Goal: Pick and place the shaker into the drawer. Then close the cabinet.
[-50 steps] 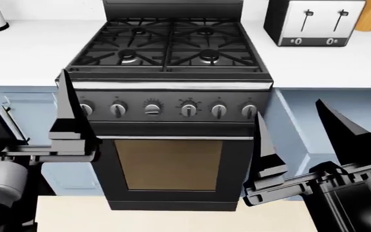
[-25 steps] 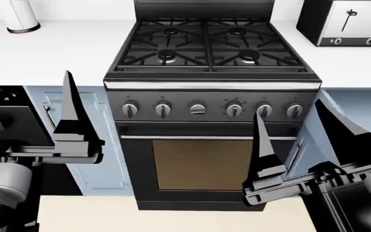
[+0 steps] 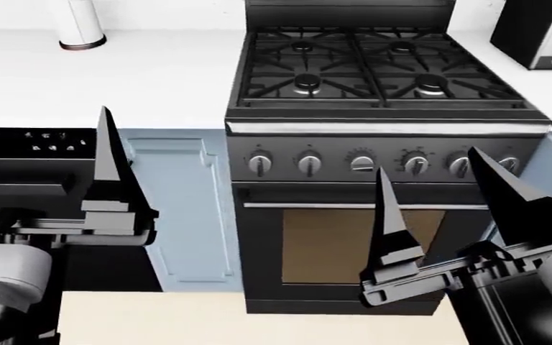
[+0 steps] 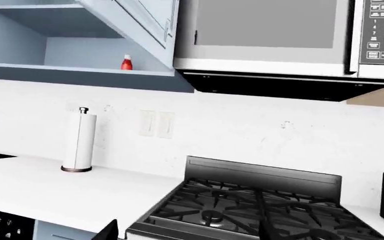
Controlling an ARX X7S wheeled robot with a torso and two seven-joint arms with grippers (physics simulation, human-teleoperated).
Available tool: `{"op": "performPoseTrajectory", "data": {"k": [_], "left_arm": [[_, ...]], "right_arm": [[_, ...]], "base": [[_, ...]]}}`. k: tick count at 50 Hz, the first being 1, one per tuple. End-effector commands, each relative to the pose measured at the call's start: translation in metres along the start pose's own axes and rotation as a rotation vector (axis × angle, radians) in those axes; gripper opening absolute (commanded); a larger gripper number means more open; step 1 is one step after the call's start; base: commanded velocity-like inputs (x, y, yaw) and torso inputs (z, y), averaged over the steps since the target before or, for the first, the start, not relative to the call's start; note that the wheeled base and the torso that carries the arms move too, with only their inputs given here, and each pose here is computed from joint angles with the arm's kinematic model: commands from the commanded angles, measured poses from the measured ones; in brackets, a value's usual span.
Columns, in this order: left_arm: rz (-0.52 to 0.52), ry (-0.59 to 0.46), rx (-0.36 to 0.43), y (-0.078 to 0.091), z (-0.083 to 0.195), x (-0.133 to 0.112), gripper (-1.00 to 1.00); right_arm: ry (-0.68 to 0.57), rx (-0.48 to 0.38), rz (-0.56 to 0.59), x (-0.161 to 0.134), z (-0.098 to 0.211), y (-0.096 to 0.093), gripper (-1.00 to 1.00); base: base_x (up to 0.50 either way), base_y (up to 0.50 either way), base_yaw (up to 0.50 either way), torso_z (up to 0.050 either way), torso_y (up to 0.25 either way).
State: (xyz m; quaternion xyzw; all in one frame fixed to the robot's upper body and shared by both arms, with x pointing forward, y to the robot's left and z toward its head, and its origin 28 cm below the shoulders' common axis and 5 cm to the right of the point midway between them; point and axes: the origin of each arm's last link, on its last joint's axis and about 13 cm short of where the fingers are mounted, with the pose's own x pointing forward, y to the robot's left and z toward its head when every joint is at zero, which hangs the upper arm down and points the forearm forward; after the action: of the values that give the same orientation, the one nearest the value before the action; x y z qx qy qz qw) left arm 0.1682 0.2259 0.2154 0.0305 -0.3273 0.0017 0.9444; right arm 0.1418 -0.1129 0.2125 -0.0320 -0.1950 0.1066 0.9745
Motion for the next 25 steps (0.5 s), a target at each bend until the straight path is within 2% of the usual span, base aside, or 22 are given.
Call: {"op": "performPoseTrajectory", "data": {"k": [1, 25], "left_arm": [[-0.003, 0.002, -0.001, -0.0003, -0.0001, -0.0002, 1.0], [-0.009, 0.003, 0.003, -0.0011, -0.0009, -0.0007, 1.0]], "right_arm": [[0.001, -0.003, 0.003, 0.0003, -0.0005, 0.0007, 1.0], [-0.005, -0.015, 0.004, -0.0003, -0.0005, 0.0016, 1.0]], "base": [[0.04, 0.5, 0.0, 0.0, 0.0], [0.07, 0.5, 0.0, 0.0, 0.0]]}}
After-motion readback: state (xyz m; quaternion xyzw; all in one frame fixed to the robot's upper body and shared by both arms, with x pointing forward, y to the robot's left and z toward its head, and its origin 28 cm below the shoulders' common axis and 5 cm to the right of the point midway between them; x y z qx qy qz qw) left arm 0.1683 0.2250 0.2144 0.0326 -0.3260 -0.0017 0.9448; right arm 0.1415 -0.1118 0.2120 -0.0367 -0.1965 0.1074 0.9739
